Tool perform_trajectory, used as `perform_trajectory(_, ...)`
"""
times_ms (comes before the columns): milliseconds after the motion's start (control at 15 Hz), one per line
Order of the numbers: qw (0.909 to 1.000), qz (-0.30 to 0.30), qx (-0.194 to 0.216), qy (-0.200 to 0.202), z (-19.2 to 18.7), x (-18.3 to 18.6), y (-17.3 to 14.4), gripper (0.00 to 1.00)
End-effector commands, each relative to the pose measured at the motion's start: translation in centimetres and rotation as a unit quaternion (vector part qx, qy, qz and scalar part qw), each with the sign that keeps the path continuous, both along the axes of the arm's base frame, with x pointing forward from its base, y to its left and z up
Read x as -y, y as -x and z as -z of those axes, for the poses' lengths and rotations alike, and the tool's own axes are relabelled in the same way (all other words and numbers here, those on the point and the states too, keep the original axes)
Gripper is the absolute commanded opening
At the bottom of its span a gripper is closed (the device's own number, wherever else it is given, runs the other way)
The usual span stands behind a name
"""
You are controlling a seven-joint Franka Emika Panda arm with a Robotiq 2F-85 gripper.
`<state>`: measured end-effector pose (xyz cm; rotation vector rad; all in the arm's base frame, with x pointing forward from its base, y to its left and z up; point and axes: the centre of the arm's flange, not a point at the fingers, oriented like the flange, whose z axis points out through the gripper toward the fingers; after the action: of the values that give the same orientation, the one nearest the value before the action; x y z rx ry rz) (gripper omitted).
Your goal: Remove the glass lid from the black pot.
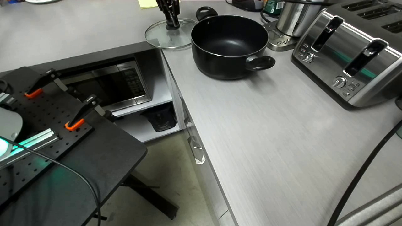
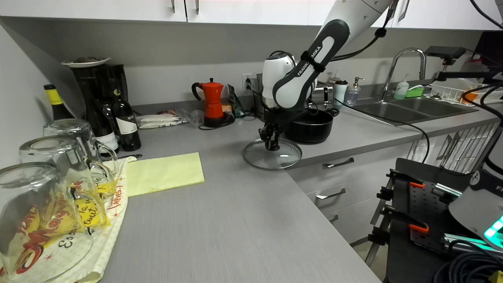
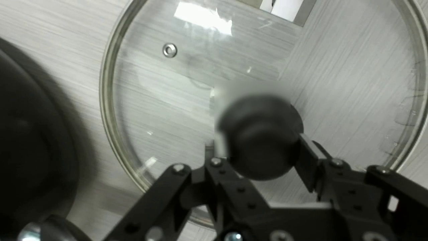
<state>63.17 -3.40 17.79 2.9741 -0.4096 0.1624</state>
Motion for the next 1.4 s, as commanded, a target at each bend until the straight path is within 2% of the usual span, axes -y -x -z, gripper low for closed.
perform_trajectory(0,0.9992,-0.010,-0.030,-0.024,1.3,0.8,0.3,0.25)
perform_trajectory(200,0.9985,-0.010,-0.038,-0.038,1.5,1.3,0.4,0.25)
perform_trajectory(467,0.9983,-0.015,-0.042,-0.039,1.4,1.5,0.5,0.25)
perform_trajectory(533,0.9984,-0.015,-0.040,-0.037,1.3,1.4,0.6,0.41)
perform_trajectory(600,0.9986,-0.014,-0.038,-0.036,1.3,1.4,0.6,0.75)
perform_trajectory(667,0.9988,-0.015,-0.031,-0.034,1.0,1.3,0.8,0.76)
perform_trajectory(867,0.9990,-0.019,-0.021,-0.034,0.7,1.1,1.5,0.97)
perform_trajectory(933,0.9991,-0.021,-0.013,-0.035,0.3,1.0,1.9,1.00)
perform_trajectory(1333,0.9963,-0.058,0.045,-0.044,-2.8,0.1,5.4,1.00)
